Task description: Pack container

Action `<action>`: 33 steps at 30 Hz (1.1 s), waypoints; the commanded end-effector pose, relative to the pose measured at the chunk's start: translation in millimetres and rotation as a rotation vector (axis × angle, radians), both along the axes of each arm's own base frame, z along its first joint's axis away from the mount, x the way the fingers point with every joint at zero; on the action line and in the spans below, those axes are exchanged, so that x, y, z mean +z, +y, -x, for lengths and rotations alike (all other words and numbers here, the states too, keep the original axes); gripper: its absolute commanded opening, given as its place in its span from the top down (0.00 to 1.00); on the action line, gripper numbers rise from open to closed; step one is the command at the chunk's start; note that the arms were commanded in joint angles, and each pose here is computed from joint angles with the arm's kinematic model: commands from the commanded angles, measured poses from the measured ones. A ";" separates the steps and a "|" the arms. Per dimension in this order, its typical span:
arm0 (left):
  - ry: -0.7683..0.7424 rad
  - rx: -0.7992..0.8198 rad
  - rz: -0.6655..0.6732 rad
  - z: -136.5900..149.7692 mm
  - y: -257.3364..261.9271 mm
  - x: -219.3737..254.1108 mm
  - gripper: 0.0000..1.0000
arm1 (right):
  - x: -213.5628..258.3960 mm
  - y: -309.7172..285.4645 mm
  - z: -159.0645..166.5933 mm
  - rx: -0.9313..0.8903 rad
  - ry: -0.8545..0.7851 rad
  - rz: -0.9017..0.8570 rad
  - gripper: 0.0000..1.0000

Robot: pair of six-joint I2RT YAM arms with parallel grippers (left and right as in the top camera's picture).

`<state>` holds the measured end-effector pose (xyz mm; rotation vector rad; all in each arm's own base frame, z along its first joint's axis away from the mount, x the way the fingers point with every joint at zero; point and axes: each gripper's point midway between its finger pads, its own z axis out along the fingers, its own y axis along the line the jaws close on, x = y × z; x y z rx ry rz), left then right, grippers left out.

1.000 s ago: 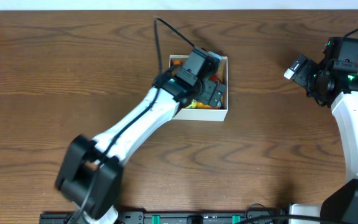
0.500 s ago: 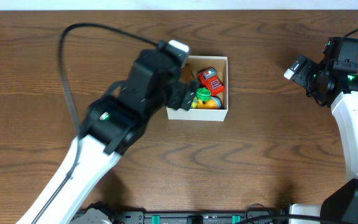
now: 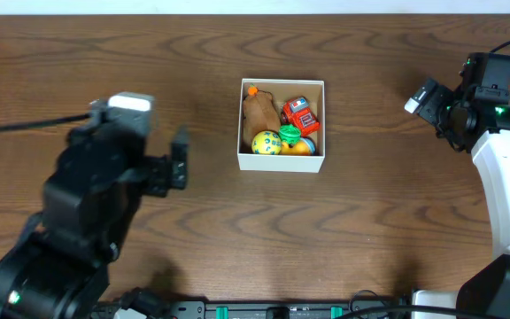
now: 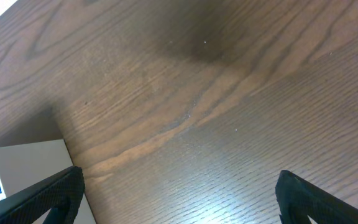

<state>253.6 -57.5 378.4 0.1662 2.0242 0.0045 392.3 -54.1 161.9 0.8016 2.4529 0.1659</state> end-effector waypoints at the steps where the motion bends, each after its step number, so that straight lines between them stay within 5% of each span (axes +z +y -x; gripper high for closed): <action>1: 0.030 0.071 -0.019 -2.4 14.8 -17.5 0.02 | -3.9 -2.1 1.0 -0.017 0.008 -0.009 0.01; 12: -0.086 0.095 0.149 -7.0 41.3 -89.7 0.02 | -3.9 -2.1 1.1 -0.017 0.009 -0.010 0.01; 33: -0.102 0.103 0.158 29.2 47.1 -248.6 0.02 | -3.9 -2.1 1.1 -0.017 0.009 -0.009 0.01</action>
